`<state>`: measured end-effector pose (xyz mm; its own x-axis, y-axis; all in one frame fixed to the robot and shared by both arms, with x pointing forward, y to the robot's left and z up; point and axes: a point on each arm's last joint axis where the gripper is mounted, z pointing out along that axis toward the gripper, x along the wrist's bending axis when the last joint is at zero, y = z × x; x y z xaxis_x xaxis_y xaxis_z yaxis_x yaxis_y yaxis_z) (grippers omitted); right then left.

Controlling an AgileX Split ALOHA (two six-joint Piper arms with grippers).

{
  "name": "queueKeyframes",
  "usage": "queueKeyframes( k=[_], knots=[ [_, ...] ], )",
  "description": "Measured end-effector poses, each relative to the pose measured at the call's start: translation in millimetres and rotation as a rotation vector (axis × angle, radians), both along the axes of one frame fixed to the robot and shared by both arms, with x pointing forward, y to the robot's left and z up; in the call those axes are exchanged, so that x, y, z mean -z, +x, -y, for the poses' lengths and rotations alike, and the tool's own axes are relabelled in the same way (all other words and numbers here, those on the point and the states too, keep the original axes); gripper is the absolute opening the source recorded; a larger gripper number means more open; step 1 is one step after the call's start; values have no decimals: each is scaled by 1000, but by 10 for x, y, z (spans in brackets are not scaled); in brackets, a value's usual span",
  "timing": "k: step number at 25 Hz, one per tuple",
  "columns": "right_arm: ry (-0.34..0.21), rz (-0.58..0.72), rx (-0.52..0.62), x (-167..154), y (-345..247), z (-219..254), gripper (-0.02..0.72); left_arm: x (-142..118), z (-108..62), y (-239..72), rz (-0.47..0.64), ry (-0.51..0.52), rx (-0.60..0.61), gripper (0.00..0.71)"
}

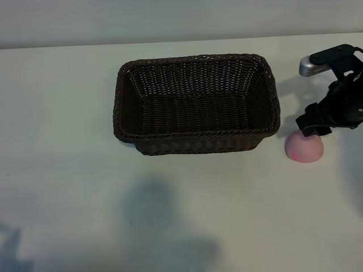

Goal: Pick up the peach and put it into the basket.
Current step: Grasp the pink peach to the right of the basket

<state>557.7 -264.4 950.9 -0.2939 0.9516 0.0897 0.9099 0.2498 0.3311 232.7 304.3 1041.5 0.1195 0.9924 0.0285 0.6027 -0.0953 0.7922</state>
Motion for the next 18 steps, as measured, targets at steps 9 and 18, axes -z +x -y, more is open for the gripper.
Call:
queueKeyframes(
  k=[9,18],
  knots=[
    [0,15,0,-4,13,0,585,0,16,-2,-2,-17,9,593],
    [4,10,-11,-3,7,-6,585,0,16,-2,-2,-17,9,592]
  ],
)
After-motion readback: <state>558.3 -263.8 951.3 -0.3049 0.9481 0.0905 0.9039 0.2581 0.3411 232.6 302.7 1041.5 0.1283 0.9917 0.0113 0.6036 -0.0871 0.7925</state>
